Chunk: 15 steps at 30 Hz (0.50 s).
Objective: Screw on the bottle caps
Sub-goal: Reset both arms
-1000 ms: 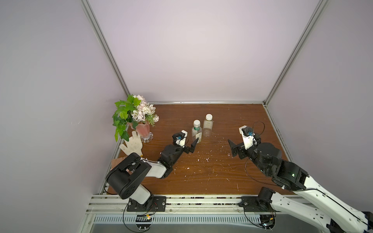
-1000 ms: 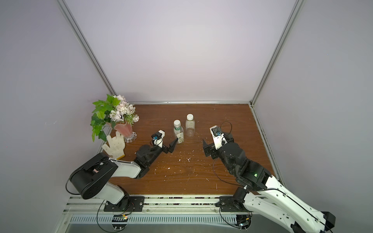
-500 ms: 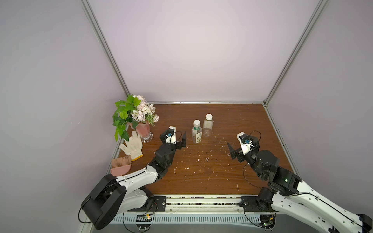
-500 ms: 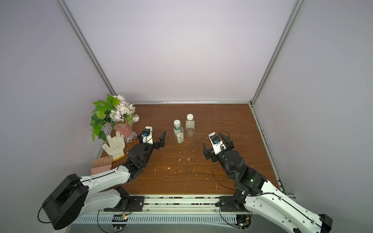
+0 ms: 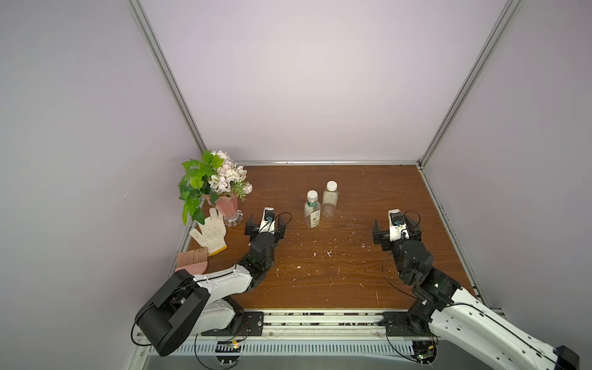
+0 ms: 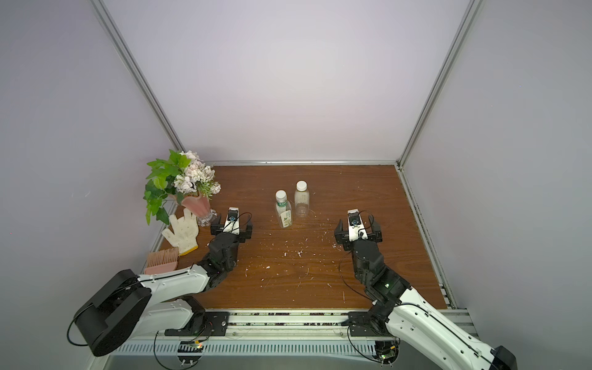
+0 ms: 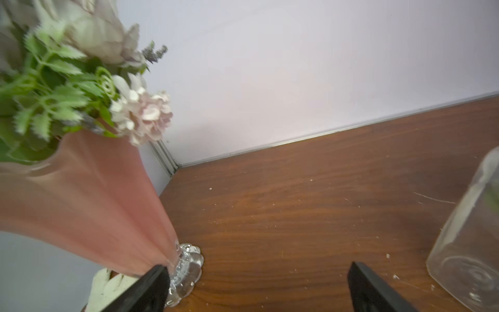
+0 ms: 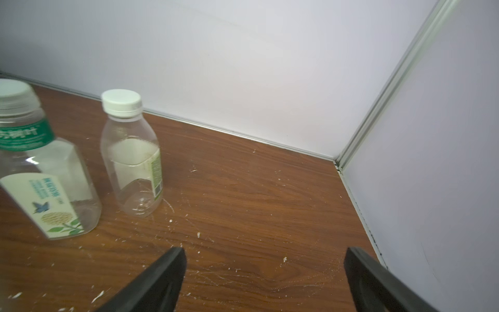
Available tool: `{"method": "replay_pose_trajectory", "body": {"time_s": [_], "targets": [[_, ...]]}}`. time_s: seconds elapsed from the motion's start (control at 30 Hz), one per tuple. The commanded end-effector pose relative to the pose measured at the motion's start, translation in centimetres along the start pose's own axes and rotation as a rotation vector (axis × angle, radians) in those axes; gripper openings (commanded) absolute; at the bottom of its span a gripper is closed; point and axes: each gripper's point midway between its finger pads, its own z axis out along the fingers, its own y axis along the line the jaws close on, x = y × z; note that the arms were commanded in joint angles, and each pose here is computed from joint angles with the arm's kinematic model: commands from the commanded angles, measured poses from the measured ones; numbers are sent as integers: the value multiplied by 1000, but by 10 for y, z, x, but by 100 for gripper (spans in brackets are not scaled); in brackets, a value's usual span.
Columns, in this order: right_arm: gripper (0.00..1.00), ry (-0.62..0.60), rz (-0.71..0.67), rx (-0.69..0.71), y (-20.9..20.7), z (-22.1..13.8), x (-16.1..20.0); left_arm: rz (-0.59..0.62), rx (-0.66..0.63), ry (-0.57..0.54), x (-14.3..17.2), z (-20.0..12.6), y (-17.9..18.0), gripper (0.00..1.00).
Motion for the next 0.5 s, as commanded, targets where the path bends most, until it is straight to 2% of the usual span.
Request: {"method": "replay_pose_trajectory", "body": {"time_s": [0.0,0.07,0.2,0.33,0.47], "targets": [[99,-25,120,54,-10,11,-1,19,-90,-55,-12,2,21,100],[99,-18,137,51,-10,17,5,49,-113,-28,-2,4,27,100],[99,-7,152,99,-17,26,23,30,-155,-1,28,2,39,100],[99,5,161,132,-23,35,40,21,-125,-104,21,-3,42,100],[99,-23,166,158,-29,39,50,65,-140,-142,19,3,49,100]]}}
